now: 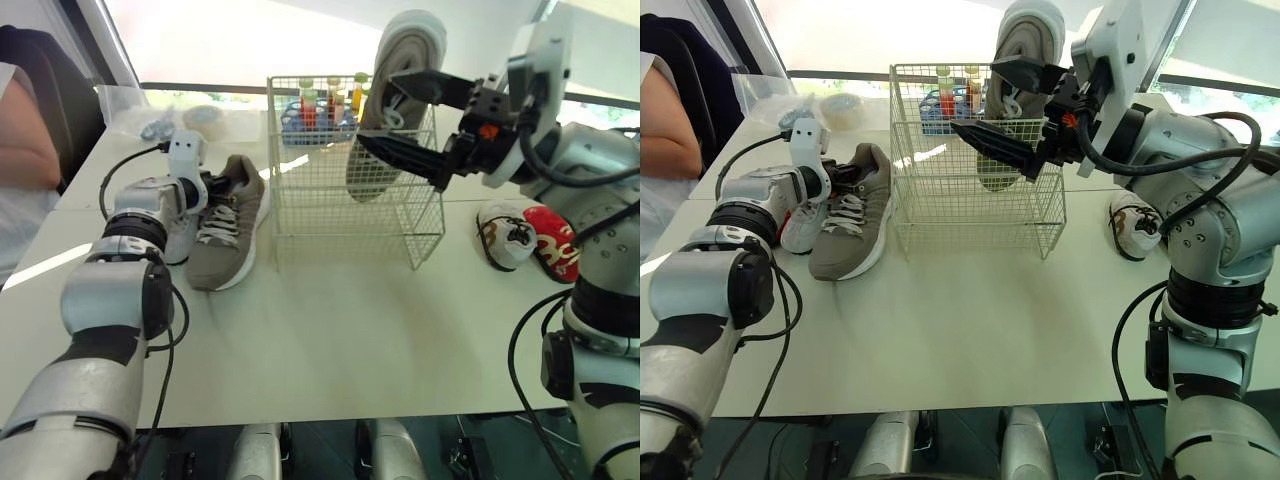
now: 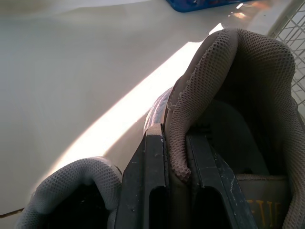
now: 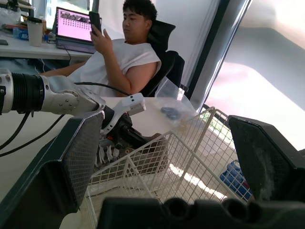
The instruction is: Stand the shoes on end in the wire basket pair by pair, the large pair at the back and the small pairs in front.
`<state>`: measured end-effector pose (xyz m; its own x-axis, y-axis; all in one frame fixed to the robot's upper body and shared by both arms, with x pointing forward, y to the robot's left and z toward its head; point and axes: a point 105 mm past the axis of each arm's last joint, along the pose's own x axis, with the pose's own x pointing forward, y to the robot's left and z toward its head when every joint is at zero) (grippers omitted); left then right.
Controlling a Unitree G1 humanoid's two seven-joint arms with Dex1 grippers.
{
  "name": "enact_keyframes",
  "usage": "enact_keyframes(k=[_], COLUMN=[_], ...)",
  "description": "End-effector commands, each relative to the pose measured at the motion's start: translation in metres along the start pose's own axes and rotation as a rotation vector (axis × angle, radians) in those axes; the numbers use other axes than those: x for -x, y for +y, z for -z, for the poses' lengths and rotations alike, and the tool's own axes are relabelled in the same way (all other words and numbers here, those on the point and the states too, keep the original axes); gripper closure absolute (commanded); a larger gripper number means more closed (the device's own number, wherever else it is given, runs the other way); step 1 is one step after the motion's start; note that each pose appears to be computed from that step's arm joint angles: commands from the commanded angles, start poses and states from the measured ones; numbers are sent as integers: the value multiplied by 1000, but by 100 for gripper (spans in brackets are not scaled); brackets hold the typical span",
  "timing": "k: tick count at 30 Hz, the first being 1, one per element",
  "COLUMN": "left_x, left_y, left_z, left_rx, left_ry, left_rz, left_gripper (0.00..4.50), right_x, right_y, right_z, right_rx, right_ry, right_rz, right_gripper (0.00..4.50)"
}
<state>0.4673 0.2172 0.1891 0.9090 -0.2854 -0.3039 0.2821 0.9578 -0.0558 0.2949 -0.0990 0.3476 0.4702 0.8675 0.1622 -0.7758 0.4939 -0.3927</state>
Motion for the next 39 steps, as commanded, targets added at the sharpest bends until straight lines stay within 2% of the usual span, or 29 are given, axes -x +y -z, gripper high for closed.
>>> enact_keyframes(k=[1, 6, 7, 11, 14, 24, 28, 34, 39], left_x=[12, 21, 23, 35, 39, 37, 41, 44, 42], left_y=[4, 7, 8, 3, -4, -16, -12, -13, -15], left_z=[-36, -36, -37, -52, -52, -32, -20, -15, 2], left_rx=[-18, -16, -12, 12, 11, -12, -38, -38, -24], left_ry=[-52, 36, 42, 67, 122, 252, 341, 379, 441], left_rz=[1, 9, 10, 79, 119, 188, 171, 192, 204], left_gripper=[278, 38, 7, 7, 7, 7, 7, 7, 7], right_x=[-1, -3, -3, -3, -4, -6, -5, -6, -9], right_y=[1, 1, 1, 1, 2, 2, 3, 3, 4], right_z=[-9, -7, -7, -5, -5, -3, -2, -3, -2], right_rx=[28, 21, 19, 12, 11, 15, 21, 23, 28], right_ry=[-31, -36, -37, -38, -42, -40, -30, -29, -22], right_rz=[3, 8, 10, 12, 11, 8, 10, 8, 3], right_gripper=[0, 0, 0, 0, 0, 0, 0, 0, 0])
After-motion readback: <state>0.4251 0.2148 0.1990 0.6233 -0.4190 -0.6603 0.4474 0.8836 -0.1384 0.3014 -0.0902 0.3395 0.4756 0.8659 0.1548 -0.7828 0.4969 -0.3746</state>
